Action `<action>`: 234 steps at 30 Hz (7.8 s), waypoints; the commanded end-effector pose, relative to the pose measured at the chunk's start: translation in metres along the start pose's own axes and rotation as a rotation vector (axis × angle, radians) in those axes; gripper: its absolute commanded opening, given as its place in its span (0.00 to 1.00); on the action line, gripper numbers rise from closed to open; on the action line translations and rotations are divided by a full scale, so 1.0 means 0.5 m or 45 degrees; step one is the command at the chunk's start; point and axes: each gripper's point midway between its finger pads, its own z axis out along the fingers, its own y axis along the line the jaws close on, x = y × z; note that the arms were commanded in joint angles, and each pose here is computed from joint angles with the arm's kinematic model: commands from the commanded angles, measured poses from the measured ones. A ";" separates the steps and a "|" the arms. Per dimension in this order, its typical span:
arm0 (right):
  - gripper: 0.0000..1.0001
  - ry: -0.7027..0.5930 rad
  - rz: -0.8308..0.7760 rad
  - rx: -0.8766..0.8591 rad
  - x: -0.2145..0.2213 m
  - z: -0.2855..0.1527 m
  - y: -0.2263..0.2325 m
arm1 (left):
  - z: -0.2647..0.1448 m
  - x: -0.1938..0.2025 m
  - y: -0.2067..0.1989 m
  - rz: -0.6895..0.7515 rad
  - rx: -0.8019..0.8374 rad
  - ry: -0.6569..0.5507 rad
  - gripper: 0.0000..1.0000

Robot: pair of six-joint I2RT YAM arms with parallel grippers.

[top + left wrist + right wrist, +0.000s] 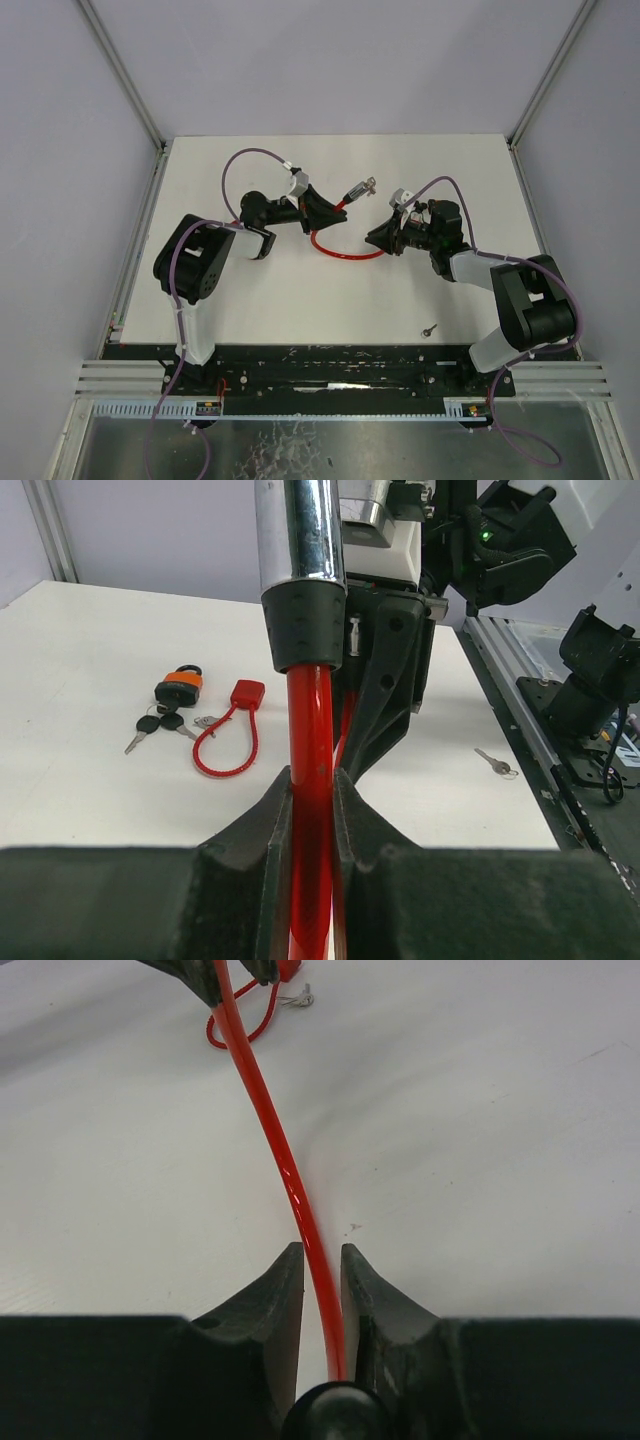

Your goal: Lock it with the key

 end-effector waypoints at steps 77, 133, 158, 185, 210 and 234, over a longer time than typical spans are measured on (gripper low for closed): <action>0.87 -0.984 0.925 -0.362 -0.570 -0.219 -0.025 | -0.029 -1.005 -0.095 -0.018 -0.639 -1.338 0.00; 0.94 -0.672 0.393 -0.159 -0.482 -0.201 -0.001 | -0.029 -1.050 -0.004 0.075 -0.744 -1.212 0.00; 1.00 -0.504 1.444 -0.079 -0.301 -0.094 0.010 | 0.136 -0.801 -0.097 0.885 0.119 -0.513 0.00; 0.91 -0.773 1.761 -0.086 -0.353 -0.152 -0.048 | 0.243 -0.732 -0.262 1.019 0.151 -0.562 0.00; 0.92 -0.619 1.994 -0.064 -0.299 -0.085 -0.010 | 0.251 -0.736 -0.361 1.002 0.355 -0.657 0.00; 0.60 -0.807 1.911 -0.054 -0.336 -0.115 -0.036 | 0.214 -0.680 -0.464 0.892 0.468 -0.706 0.00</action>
